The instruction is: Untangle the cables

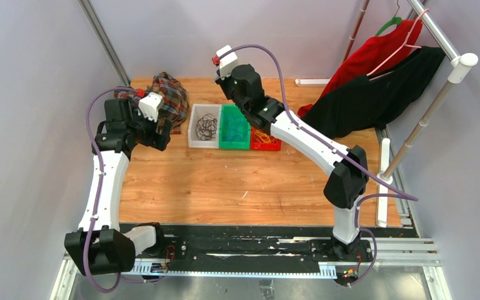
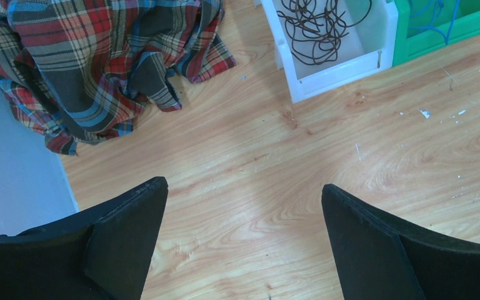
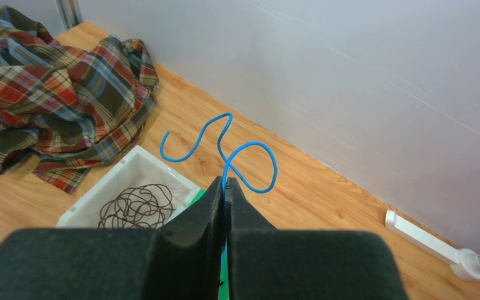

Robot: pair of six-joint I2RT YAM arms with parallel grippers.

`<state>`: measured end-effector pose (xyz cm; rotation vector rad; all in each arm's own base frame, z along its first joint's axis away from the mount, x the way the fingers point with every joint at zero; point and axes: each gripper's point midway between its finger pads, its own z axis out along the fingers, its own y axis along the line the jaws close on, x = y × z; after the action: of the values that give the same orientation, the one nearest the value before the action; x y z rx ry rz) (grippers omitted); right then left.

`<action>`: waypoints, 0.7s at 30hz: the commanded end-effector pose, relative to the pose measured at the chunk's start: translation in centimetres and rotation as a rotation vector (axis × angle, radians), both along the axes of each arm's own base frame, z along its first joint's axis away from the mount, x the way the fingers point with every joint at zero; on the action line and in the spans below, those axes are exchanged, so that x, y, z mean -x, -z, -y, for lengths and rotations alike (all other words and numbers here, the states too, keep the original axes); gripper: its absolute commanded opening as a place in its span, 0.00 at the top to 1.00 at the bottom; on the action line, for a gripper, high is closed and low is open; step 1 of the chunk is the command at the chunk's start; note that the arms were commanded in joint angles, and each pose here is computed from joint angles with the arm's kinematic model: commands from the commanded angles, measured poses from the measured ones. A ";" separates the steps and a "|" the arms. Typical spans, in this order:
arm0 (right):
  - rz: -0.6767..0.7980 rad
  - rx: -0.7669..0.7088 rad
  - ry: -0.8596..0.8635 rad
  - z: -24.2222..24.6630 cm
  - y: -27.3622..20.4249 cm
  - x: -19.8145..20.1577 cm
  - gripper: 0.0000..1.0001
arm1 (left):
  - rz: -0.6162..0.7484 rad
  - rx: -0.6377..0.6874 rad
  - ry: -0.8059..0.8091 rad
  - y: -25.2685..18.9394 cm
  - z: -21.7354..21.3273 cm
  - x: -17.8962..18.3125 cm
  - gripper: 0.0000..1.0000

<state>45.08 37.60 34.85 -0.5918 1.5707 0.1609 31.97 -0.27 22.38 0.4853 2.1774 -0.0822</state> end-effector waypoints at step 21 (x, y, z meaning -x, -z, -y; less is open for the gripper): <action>-0.156 0.143 0.097 3.9 12.3 -2.5 0.99 | 0.007 0.035 -0.063 -0.5 -1.6 -0.8 0.02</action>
<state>47.83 34.86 24.28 -0.6507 1.7284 0.0080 32.46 1.11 21.74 0.4154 2.2040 -0.0879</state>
